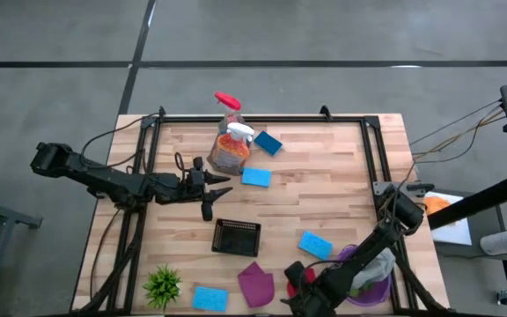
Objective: Pick & Place Kitchen Items
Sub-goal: Put the red towel into the violet bucket
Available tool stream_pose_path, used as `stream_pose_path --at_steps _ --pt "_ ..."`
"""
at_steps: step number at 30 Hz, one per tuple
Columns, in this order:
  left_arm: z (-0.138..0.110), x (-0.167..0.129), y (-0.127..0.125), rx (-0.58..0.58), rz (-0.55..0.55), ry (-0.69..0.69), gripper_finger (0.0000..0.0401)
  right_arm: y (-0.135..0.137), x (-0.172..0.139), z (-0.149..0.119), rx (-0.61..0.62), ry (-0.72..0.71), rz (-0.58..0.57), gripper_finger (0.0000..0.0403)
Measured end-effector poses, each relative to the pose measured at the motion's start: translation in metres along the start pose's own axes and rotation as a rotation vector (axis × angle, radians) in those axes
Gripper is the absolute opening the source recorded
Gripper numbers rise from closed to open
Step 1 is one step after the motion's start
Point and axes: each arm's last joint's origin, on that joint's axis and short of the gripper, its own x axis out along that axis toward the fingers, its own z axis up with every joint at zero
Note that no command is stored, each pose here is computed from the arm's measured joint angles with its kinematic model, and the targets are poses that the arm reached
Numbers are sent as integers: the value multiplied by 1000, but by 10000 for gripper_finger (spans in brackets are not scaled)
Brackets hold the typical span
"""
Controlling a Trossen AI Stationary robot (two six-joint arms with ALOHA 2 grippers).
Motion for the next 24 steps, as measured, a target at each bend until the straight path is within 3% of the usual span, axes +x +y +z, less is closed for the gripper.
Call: stream_pose_path --at_steps 6,7,11,17,24 --pt "0 0 0 0 0 0 145 -1 -2 -1 -19 24 -18 43" --pt "0 0 0 0 0 0 145 0 -2 -2 -32 23 -30 32" --pt "0 0 0 0 0 0 145 2 -14 2 -80 -21 -84 20" --pt "0 0 0 1 0 0 145 2 -59 10 -117 -183 -91 18" --pt "0 0 0 4 -1 0 145 5 -126 11 -219 -608 19 18"
